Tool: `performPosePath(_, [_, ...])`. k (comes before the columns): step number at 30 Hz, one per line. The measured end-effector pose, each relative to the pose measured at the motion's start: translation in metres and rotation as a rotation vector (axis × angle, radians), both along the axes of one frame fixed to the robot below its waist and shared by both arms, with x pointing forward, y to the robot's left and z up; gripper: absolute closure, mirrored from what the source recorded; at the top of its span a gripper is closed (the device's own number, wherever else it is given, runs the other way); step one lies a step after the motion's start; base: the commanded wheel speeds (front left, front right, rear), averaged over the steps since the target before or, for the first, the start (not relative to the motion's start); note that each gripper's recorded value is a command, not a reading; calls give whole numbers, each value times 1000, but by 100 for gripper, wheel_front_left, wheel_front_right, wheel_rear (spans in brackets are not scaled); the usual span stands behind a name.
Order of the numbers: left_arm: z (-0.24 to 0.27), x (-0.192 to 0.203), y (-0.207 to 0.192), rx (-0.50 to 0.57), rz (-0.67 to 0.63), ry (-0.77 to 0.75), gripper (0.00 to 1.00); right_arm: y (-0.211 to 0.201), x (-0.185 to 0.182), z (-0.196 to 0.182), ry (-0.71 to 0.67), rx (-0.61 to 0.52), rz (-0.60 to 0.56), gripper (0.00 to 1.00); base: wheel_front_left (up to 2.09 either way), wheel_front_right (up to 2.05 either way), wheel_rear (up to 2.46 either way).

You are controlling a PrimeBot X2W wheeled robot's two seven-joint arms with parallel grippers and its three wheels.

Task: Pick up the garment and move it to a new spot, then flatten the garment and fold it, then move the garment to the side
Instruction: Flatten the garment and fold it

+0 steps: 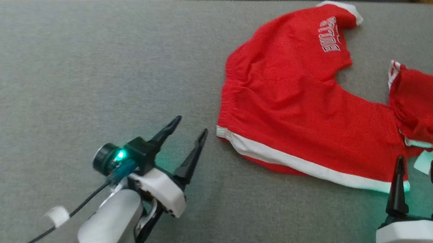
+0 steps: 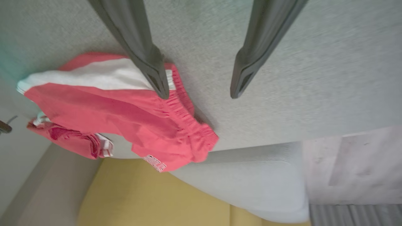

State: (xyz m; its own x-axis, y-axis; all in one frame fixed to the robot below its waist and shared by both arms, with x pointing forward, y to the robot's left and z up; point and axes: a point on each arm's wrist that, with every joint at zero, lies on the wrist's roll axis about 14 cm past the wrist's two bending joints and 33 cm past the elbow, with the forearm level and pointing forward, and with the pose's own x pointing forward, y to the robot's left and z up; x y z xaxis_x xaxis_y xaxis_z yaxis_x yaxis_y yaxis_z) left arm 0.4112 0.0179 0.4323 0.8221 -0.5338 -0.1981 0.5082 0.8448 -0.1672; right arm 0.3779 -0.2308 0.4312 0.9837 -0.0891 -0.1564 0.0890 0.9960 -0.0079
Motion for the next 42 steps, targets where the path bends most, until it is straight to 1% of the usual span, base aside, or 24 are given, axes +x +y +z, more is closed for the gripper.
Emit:
performPosePath(4, [-15,-3,-28,-1,-105,70,0,-10,-3,-5,16,-3,-31,0,0,0,0])
performPosePath(6, [-21,-2,-34,-9,-132,99,0,-14,-4,-7,22,-4,-44,0,0,0,0])
performPosePath(13, [-33,6,-37,-11,-162,132,0,-24,-9,-13,44,-11,-73,0,0,0,0])
performPosePath(19, [-35,2,-51,-31,-209,153,0,-27,-5,-9,32,-15,-82,0,0,0,0])
performPosePath(26, [-34,2,-56,-40,-237,155,0,-30,-9,-13,47,-14,-91,0,0,0,0])
performPosePath(27, [-34,2,-58,-43,-244,159,53,-30,-9,-14,49,-14,-92,0,0,0,0])
performPosePath(28, [-35,1,-59,-43,-250,164,93,-30,-9,-14,51,-13,-92,0,0,0,0])
performPosePath(29, [-35,0,-61,-46,-256,167,100,-31,-9,-14,51,-13,-93,0,0,0,0])
performPosePath(34, [-30,4,-59,-36,-261,148,100,-29,-11,-16,59,-10,-88,0,0,0,0])
performPosePath(42, [-23,8,-41,-3,-231,101,100,-7,-29,-49,173,33,-39,0,0,0,0])
